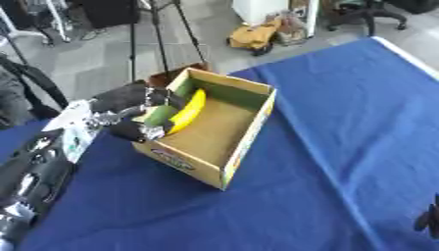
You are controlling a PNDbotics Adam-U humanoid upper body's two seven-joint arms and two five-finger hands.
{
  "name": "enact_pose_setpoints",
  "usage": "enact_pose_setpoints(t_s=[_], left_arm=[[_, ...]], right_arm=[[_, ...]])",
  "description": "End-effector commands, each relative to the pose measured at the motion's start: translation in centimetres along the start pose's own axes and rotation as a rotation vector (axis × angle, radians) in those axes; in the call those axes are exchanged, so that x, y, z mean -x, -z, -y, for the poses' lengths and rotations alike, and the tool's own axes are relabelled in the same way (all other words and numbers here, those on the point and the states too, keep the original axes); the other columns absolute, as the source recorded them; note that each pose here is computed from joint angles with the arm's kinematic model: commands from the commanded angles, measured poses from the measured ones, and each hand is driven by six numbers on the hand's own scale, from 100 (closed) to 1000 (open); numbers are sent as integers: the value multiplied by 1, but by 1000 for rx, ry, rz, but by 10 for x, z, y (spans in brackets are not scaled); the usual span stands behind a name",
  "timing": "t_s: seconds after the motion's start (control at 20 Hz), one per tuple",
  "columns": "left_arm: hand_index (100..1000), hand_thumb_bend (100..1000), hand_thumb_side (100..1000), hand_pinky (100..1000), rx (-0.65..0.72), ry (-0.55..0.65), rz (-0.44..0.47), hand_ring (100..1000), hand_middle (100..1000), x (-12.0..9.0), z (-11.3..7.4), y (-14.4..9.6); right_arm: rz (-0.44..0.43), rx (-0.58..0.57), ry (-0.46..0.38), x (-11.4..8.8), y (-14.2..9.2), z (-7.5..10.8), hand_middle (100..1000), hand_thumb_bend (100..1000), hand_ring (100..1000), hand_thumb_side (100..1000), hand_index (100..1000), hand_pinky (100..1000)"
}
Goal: Pick up objects on the table and place them in the box.
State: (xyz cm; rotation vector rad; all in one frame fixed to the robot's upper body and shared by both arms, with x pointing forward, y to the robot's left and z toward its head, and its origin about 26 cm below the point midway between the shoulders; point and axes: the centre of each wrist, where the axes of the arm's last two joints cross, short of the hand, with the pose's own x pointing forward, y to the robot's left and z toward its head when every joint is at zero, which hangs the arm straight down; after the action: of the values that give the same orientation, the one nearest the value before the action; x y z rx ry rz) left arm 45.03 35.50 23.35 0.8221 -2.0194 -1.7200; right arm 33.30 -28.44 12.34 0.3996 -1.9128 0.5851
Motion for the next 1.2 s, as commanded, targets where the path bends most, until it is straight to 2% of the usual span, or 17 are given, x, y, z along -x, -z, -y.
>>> enact_pose_setpoints(t_s=[0.05, 0.2, 0.3, 0.5, 0.7, 1.0, 1.05, 1.1, 1.2], left_arm=[[832, 100, 783, 703, -123, -25, 47, 724, 735, -9, -36, -10], [816, 100, 716, 687, -211, -133, 107, 692, 702, -32, -50, -19], [810, 100, 732, 679, -248, -214, 145, 678, 688, -51, -56, -28], [795, 100, 702, 660, -297, -374, 183, 651, 667, -86, -60, -50], [785, 100, 689, 639, -312, -549, 165, 628, 649, -107, -43, -64], [776, 100, 695, 622, -318, -761, 129, 613, 634, -122, -13, -72], [772, 100, 640, 617, -318, -789, 121, 607, 627, -123, -8, -72], [771, 100, 699, 615, -318, -817, 110, 606, 625, -124, -3, -72], [767, 100, 701, 611, -319, -863, 89, 600, 620, -126, 5, -73]], right_arm=[[13, 10, -17, -8, -3, 6, 319, 100, 366, 808, 492, 505], [0, 29, -14, -5, -9, 7, 320, 100, 366, 805, 492, 504], [-7, 39, -11, -4, -13, 8, 321, 100, 366, 804, 492, 504], [-12, 55, -8, -2, -18, 8, 321, 100, 372, 796, 492, 504], [-14, 64, -6, 1, -22, 8, 321, 100, 373, 790, 492, 505], [-20, 69, 5, 6, -27, 5, 322, 100, 374, 786, 493, 506], [-21, 70, 7, 7, -28, 4, 323, 100, 375, 756, 493, 506], [-21, 69, 9, 7, -28, 4, 323, 100, 375, 785, 493, 506], [-21, 72, 11, 9, -29, 3, 324, 100, 375, 784, 493, 506]])
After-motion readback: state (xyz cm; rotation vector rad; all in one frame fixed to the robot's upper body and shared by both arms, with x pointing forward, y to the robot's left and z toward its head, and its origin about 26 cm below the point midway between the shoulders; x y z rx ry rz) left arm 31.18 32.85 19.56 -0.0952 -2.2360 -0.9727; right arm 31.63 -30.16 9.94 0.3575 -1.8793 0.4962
